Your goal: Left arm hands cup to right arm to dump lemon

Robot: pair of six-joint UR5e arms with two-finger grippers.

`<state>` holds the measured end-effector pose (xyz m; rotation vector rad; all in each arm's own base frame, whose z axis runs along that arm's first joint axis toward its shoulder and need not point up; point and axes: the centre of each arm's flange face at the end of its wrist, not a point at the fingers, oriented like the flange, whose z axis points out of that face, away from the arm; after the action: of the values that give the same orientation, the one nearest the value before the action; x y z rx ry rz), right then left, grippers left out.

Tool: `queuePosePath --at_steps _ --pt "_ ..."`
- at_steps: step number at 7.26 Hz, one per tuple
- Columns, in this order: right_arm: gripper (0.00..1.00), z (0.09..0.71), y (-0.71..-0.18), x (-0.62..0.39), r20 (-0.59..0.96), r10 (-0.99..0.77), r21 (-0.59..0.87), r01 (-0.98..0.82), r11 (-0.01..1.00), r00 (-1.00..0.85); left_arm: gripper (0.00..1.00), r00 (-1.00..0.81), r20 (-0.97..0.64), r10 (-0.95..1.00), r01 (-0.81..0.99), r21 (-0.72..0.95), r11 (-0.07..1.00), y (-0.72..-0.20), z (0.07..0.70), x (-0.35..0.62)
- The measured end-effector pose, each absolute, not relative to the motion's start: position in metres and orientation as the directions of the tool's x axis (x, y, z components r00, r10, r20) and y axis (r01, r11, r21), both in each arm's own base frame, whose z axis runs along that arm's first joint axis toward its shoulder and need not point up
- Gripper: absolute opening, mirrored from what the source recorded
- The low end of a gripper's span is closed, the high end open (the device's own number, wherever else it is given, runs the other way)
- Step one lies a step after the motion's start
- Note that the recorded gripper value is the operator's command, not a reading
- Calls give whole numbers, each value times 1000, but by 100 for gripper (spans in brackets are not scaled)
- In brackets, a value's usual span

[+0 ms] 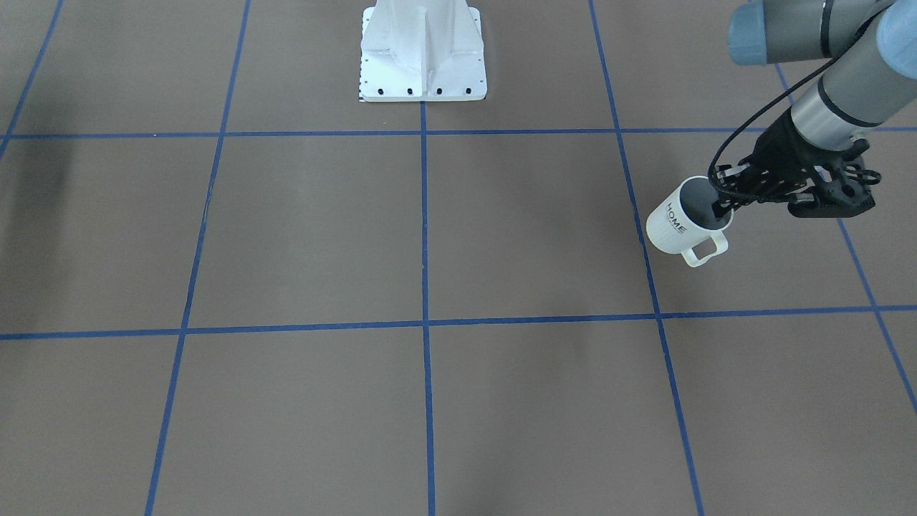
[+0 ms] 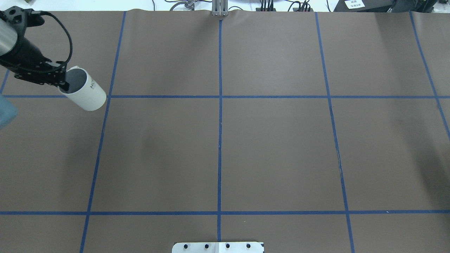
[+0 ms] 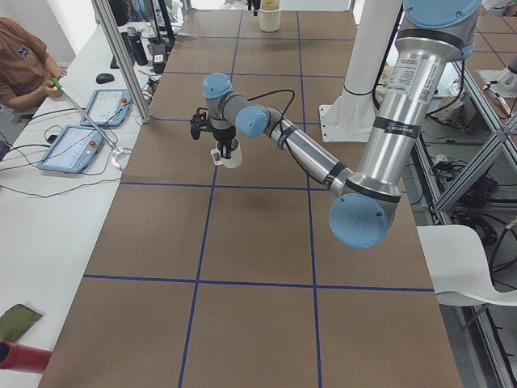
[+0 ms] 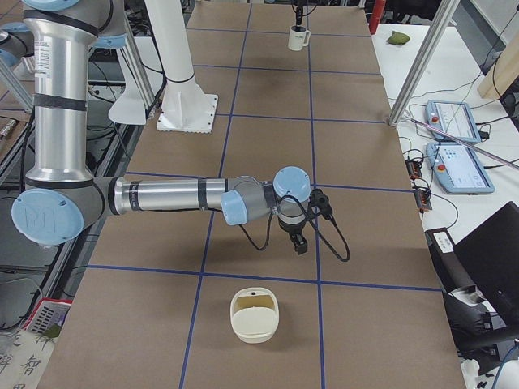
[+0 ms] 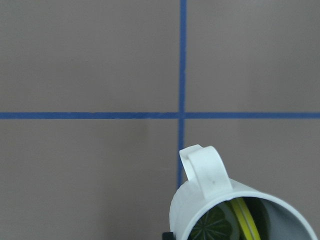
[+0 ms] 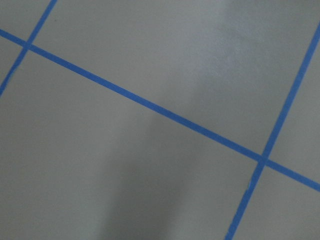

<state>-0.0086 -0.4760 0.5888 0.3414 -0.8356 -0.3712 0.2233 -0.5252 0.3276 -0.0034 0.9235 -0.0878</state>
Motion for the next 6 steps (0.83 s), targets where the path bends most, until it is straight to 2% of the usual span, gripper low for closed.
queuePosePath --at_steps 3,6 --pt "99 542 -492 -79 641 -540 548 166 820 546 0 555 -811 -183 120 -140 983 -515 245 294" --pt "99 464 -524 -164 684 -515 545 108 832 517 0 596 -758 -264 183 -192 964 -501 166 358"
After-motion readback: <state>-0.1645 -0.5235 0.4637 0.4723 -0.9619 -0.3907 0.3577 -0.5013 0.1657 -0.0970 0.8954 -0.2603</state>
